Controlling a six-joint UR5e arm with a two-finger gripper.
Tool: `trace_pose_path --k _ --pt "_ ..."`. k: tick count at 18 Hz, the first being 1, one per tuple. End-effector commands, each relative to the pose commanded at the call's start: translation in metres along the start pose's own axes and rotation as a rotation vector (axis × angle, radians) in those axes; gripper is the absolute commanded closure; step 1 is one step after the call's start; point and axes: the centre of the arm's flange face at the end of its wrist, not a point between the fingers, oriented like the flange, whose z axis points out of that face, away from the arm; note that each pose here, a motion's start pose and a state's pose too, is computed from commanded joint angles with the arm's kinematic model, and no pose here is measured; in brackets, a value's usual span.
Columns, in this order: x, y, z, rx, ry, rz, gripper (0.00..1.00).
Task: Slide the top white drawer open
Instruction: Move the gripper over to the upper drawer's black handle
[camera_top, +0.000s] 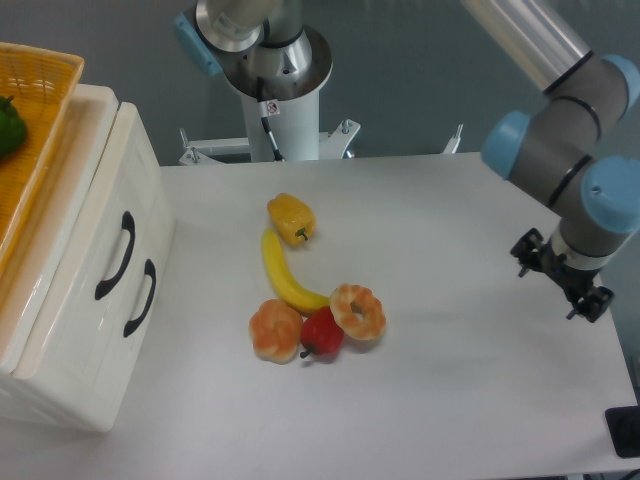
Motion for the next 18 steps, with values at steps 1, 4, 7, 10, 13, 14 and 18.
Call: trace_pose_path --k 1,4,7,10,13,14,18 --pt "0.012 -0.007 -0.005 -0.001 0.004 -0.010 0.00" --pt "0.047 -0.033 -0.022 0.008 0.017 -0.080 0.00" --pt "0.072 -0.063 -0.039 0.018 0.068 -0.162 0.00" --pt "0.093 -0.097 -0.055 0.054 0.100 -0.227 0.00" --pt "0.116 -0.129 -0.070 0.072 0.116 -0.260 0.00" --pt "0.124 -0.141 -0.076 0.087 0.119 -0.270 0.00" --pt "0.157 -0.191 -0.096 0.166 0.151 -0.368 0.00"
